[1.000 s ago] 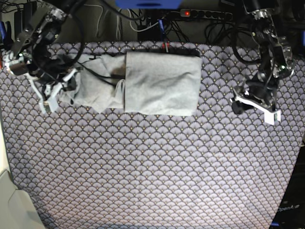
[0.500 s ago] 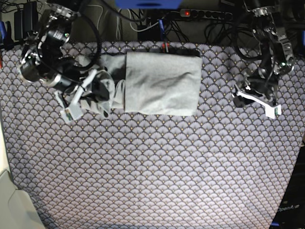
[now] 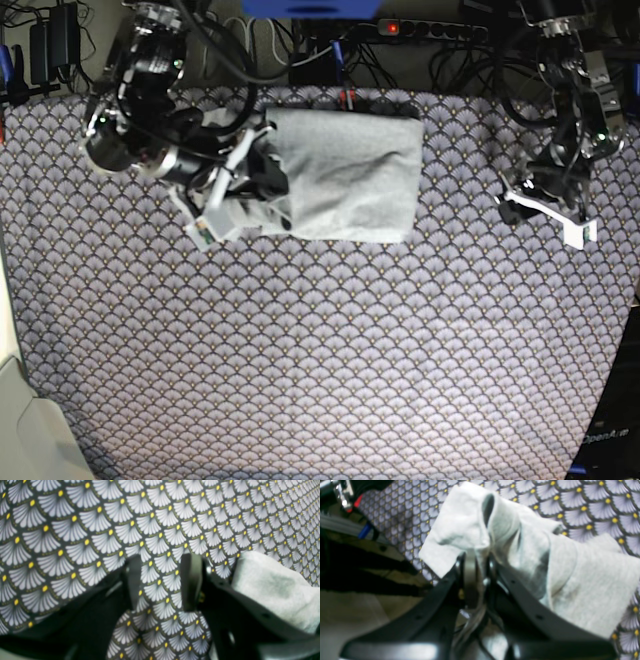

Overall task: Fold the T-shirt properly
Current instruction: 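Release the right gripper and move it to the strip's loose end, then fold the loose end over the bundle with the right gripper and release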

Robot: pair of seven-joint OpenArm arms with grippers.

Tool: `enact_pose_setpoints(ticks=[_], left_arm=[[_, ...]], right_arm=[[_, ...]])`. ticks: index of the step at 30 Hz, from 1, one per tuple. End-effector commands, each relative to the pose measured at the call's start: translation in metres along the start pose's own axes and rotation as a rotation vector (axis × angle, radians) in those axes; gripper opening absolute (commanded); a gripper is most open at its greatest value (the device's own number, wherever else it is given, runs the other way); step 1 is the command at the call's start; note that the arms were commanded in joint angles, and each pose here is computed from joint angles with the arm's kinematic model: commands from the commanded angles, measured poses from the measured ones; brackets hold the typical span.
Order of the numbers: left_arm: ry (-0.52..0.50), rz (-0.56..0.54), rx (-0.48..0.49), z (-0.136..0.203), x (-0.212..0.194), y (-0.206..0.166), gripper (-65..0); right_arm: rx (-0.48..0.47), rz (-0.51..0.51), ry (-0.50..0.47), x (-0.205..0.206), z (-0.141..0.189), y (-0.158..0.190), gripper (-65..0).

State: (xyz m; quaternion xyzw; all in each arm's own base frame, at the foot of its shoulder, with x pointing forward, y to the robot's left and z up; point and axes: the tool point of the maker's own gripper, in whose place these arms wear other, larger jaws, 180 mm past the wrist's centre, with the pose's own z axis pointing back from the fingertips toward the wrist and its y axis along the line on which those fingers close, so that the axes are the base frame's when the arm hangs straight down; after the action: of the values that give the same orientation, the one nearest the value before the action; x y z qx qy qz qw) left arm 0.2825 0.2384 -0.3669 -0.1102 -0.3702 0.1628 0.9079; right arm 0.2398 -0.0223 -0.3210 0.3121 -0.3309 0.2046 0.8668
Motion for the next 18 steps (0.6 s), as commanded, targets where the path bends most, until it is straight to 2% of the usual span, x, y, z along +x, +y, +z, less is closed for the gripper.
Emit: enact_pose_setpoints(ticks=[1,6,13,18], left_arm=[[-0.044,-0.01,-0.018,0.003,0.014,-0.004,-39.9],[-0.044,-0.008,-0.026,0.002,0.014,-0.008,-39.9],[-0.043,-0.009,-0.024,0.002,0.013,-0.007,-39.9],[-0.044,-0.01,-0.025,0.003,0.013,-0.007,-39.9]], right_arm=[[0.043,0.019,-0.073,0.018,-0.003,0.011,-65.0],[0.166,0.039,-0.098,0.025,-0.027,0.041,-65.0],[0.279,0.055,-0.16,0.042,-0.049,0.07,-65.0],[0.332,0.04,-0.125,0.046,-0.074,0.07,-65.0]])
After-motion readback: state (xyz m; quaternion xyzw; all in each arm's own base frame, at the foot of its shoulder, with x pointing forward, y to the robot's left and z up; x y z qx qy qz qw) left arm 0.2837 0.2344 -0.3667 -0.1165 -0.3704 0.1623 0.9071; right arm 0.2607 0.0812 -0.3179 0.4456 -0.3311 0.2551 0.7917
